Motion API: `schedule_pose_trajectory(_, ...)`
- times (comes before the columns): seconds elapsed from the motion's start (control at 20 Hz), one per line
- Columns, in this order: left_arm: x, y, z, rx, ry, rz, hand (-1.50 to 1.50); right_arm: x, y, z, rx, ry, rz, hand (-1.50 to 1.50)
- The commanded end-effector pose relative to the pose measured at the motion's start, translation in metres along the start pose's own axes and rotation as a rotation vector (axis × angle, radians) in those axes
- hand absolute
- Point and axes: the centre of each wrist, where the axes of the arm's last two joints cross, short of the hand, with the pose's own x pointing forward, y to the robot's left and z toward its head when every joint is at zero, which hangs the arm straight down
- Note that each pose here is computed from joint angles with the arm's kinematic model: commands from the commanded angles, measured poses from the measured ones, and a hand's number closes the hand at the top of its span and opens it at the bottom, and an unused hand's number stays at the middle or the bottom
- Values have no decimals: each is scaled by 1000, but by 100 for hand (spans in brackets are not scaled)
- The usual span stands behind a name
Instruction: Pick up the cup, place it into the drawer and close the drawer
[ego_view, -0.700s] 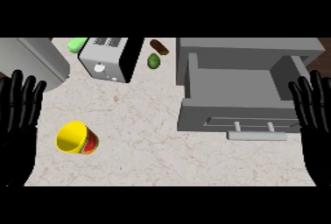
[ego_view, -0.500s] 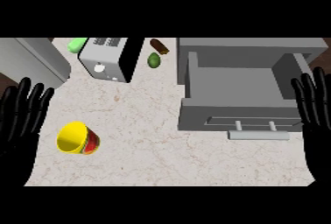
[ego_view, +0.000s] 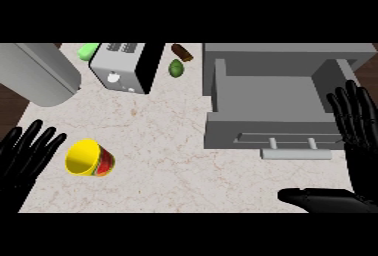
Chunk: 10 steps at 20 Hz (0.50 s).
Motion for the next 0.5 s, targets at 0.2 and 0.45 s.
schedule_pose_trajectory(0.2, -23, 64, 23, 50, 70, 64, -150, -13, 9, 0, 19, -1, -1, -150)
schedule_pose_trajectory(0.45, -21, 80, 31, 122, 107, -37, -150, -1, 3, -12, 25, 20, -10, -150)
